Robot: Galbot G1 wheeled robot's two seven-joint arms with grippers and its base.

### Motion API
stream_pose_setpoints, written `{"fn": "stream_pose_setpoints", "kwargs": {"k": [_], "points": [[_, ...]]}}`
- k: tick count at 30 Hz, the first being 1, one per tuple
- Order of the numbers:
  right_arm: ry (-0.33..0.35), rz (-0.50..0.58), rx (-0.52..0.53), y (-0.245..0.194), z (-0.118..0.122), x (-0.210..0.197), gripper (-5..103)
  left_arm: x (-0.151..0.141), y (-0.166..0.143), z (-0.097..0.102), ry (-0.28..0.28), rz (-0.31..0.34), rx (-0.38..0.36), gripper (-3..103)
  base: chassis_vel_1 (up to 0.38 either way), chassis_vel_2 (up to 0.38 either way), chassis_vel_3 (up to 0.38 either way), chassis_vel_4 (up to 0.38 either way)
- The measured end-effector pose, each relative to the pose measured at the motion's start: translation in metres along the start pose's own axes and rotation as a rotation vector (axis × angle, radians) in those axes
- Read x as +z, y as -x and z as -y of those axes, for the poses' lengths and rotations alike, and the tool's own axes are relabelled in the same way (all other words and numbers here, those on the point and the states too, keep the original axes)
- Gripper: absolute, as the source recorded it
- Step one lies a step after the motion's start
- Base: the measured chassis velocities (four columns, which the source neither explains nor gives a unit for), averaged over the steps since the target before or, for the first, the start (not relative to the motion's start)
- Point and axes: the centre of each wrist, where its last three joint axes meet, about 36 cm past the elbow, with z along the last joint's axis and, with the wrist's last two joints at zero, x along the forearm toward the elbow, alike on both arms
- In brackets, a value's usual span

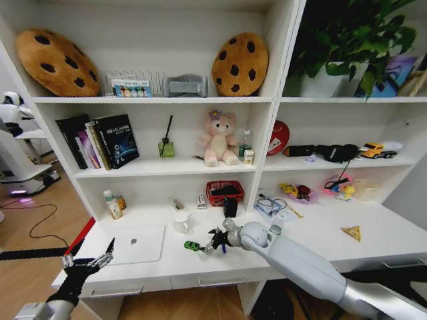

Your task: Organize the objects on the table.

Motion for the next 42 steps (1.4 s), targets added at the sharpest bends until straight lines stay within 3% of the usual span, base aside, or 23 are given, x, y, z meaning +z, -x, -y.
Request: {"fn": "stream_pose_setpoints", "kwargs": {"k": [11,31,35,37,38,39,42], "points": [[-0.026,-0.039,-0.077,0.012,0.018,-0.007,100,0.000,0.000,0.000,0.000,0.000,0.000,100,0.000,0.000,0.000,0.000],[-0.056,-0.045,-0.077,0.052,0.011,-0.015,101,0.000,0.000,0.000,0.000,0.000,0.000,100,0.000,0.000,0.000,0.000],[-0.059,-0.044,-0.080,0.053,0.013,-0.016,96,0.000,0.000,0.000,0.000,0.000,0.000,100,0.000,0.000,0.000,0.000],[-0.059,-0.046,-0.088,0.057,0.012,-0.015,86,0.000,0.000,0.000,0.000,0.000,0.000,100,0.000,0.000,0.000,0.000],[-0.059,-0.046,-0.088,0.057,0.012,-0.015,86,0.000,0.000,0.000,0.000,0.000,0.000,100,0.000,0.000,0.000,0.000],[-0.058,-0.046,-0.094,0.060,0.010,-0.015,77,0.000,0.000,0.000,0.000,0.000,0.000,100,0.000,0.000,0.000,0.000],[-0.054,-0.046,-0.103,0.065,0.007,-0.014,71,0.000,0.000,0.000,0.000,0.000,0.000,100,0.000,0.000,0.000,0.000]]}}
